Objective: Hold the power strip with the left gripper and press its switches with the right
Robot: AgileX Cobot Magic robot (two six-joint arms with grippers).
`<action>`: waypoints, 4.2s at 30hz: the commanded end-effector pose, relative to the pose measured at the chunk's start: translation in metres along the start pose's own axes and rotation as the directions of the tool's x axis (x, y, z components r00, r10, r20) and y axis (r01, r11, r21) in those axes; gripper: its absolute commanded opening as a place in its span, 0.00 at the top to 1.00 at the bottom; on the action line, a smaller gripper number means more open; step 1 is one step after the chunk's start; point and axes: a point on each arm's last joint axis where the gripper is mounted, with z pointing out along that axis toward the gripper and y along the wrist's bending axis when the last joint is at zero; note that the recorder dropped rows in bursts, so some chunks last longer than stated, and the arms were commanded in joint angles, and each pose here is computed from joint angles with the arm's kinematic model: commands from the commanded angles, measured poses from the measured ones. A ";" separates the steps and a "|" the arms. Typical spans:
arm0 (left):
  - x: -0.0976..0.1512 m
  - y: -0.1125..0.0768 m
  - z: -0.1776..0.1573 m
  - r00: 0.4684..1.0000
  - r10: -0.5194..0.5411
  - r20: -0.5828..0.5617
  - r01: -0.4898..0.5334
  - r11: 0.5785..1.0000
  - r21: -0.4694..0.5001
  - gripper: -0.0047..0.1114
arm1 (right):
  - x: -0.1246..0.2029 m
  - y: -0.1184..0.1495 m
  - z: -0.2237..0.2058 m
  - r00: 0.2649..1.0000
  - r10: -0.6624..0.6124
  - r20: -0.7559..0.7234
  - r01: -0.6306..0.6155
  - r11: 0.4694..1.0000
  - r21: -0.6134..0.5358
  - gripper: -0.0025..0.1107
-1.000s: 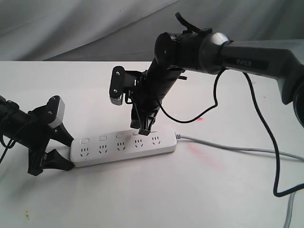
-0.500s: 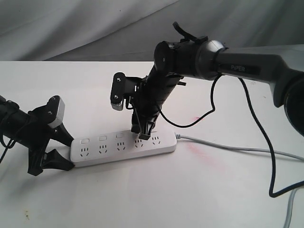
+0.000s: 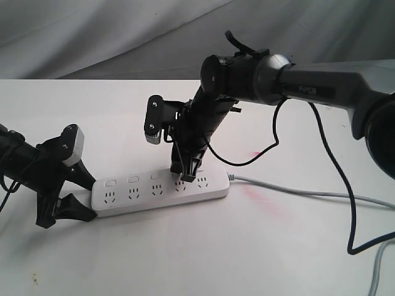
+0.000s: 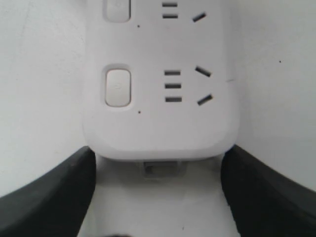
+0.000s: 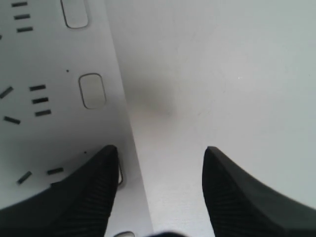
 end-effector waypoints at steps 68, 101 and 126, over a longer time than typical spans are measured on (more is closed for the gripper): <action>-0.002 0.000 0.001 1.000 -0.004 0.010 0.004 1.000 0.003 0.39 | 0.040 0.007 -0.010 0.998 0.038 -0.052 -0.035 0.998 0.055 0.54; -0.002 0.000 0.001 1.000 -0.004 0.010 0.004 1.000 0.003 0.39 | 0.045 0.005 -0.031 0.996 0.087 -0.007 -0.086 0.991 0.100 0.54; -0.002 0.000 0.001 1.000 -0.004 0.010 0.004 1.000 0.003 0.39 | 0.117 0.250 -0.297 0.802 0.243 0.546 -0.478 0.808 0.343 0.98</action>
